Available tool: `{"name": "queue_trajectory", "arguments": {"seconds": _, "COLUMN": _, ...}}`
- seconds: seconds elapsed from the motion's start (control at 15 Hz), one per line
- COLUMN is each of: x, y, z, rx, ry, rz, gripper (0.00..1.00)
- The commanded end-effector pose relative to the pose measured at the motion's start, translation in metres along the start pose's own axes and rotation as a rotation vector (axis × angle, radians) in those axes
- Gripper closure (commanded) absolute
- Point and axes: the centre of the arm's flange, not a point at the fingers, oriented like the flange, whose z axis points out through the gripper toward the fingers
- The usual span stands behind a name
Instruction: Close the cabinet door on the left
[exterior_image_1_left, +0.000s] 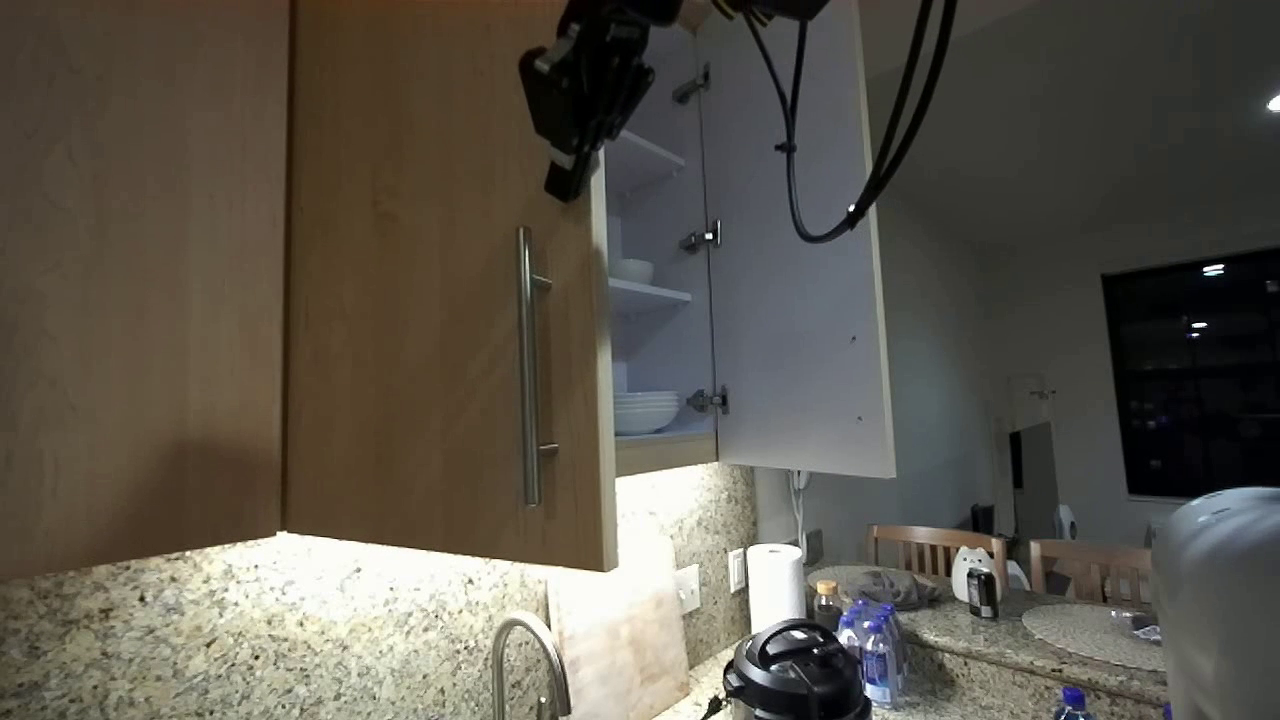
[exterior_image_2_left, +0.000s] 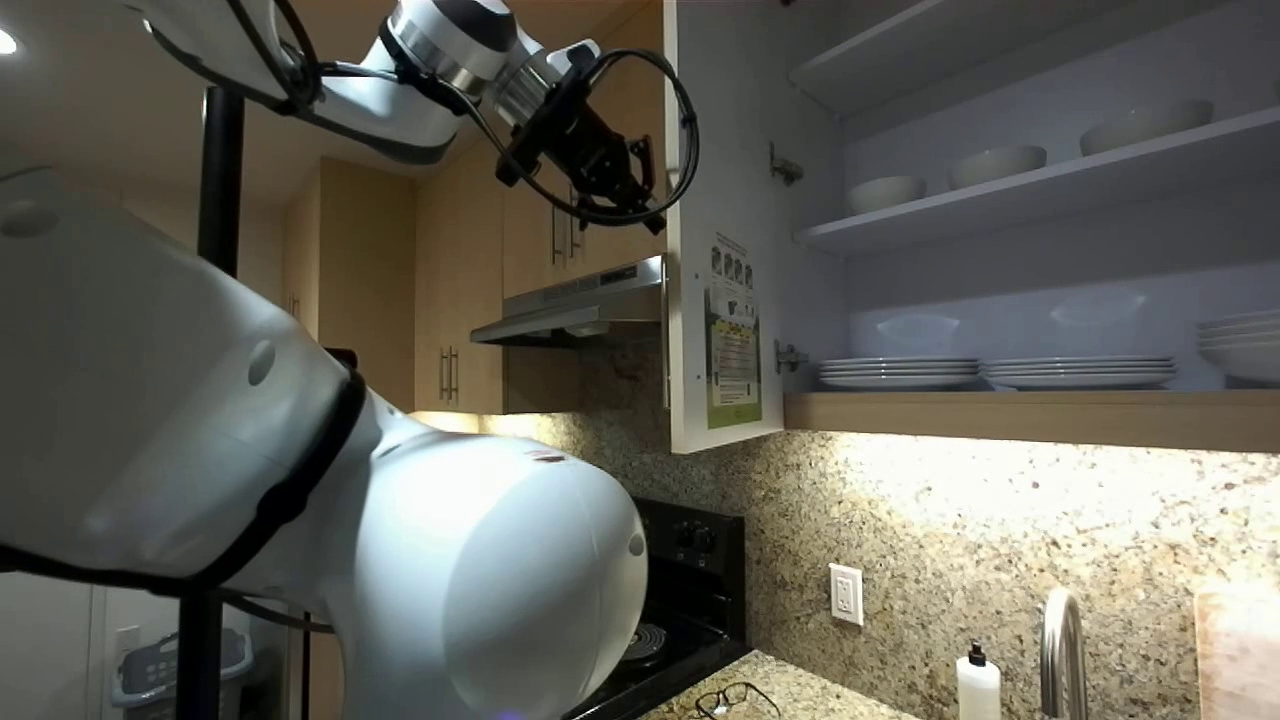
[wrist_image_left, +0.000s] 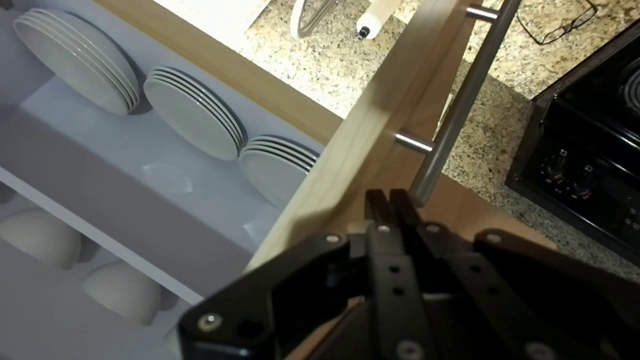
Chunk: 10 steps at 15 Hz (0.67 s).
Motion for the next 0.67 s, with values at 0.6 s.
{"name": "queue_trajectory", "arguments": {"seconds": 0.6, "x": 0.018, "y": 0.057, "z": 0.027, "rx": -0.042, "ry": -0.020, "rz": 0.114, "gripper": 0.93}}
